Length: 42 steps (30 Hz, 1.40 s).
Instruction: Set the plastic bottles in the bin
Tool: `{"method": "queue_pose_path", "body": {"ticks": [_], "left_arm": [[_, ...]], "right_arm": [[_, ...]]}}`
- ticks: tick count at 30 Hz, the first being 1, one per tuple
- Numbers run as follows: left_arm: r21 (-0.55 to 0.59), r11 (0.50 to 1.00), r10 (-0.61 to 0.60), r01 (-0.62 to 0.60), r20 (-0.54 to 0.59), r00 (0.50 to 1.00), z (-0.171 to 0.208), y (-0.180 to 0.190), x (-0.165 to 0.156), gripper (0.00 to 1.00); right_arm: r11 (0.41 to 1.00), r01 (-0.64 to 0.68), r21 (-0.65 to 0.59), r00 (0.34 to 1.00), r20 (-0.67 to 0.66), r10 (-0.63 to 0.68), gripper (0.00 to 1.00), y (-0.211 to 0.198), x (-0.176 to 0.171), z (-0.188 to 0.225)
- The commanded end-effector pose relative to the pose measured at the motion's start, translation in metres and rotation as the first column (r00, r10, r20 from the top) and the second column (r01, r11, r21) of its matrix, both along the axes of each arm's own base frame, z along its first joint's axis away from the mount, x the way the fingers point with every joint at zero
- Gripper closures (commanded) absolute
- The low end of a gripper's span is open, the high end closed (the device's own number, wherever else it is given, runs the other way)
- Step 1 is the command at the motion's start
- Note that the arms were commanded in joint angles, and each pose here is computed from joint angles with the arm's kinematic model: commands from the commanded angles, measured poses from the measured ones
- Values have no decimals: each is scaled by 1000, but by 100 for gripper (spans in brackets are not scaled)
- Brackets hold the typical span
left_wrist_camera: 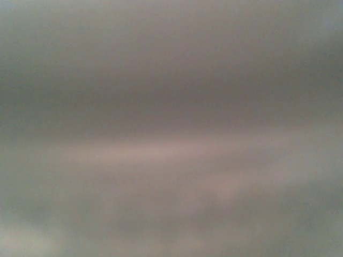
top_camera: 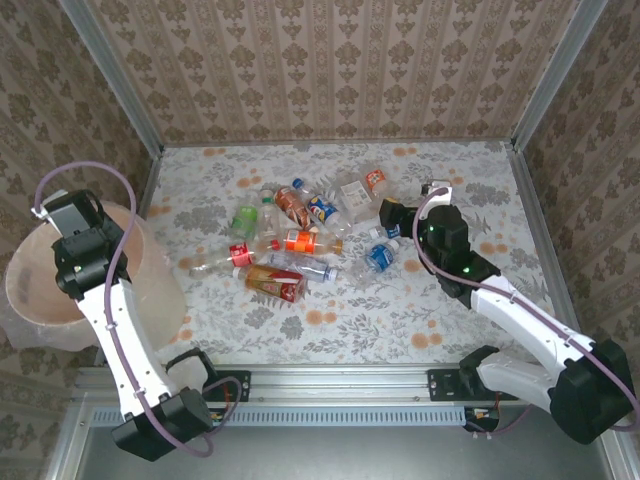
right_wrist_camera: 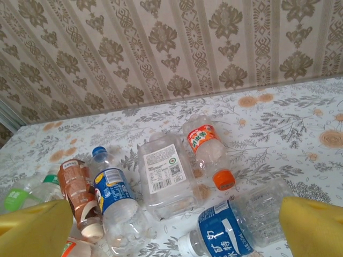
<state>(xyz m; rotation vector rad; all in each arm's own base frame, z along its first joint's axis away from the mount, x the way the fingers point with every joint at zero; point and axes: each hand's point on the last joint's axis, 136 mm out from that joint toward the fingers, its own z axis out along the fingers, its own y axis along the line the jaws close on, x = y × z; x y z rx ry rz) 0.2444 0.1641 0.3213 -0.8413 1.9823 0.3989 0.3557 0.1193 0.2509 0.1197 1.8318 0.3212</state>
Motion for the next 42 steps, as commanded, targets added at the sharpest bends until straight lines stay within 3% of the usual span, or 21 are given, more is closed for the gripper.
{"method": "queue_pose_path", "body": {"ticks": [1, 11, 21, 27, 36, 42], "left_arm": [[-56, 998, -21, 28, 120, 993, 7, -1, 25, 53], [-133, 988, -56, 80, 177, 983, -2, -3, 66, 53], [-195, 978, -41, 80, 198, 979, -18, -1, 88, 52], [-218, 975, -5, 36, 140, 990, -32, 2, 80, 34], [-214, 976, -18, 49, 145, 989, -26, -5, 70, 23], [-220, 965, -107, 145, 177, 978, -12, -25, 65, 13]], "right_arm": [[1000, 9, -10, 1000, 14, -9, 0, -5, -3, 6], [1000, 18, -13, 1000, 8, -18, 0, -7, -4, 6], [1000, 18, -21, 1000, -25, -18, 0, -6, -1, -6], [999, 17, -28, 999, -32, -18, 0, -5, 1, -8], [999, 13, -32, 998, -60, -15, 0, -4, 0, -19], [999, 23, -39, 993, -111, -28, 0, -8, -7, -37]]}}
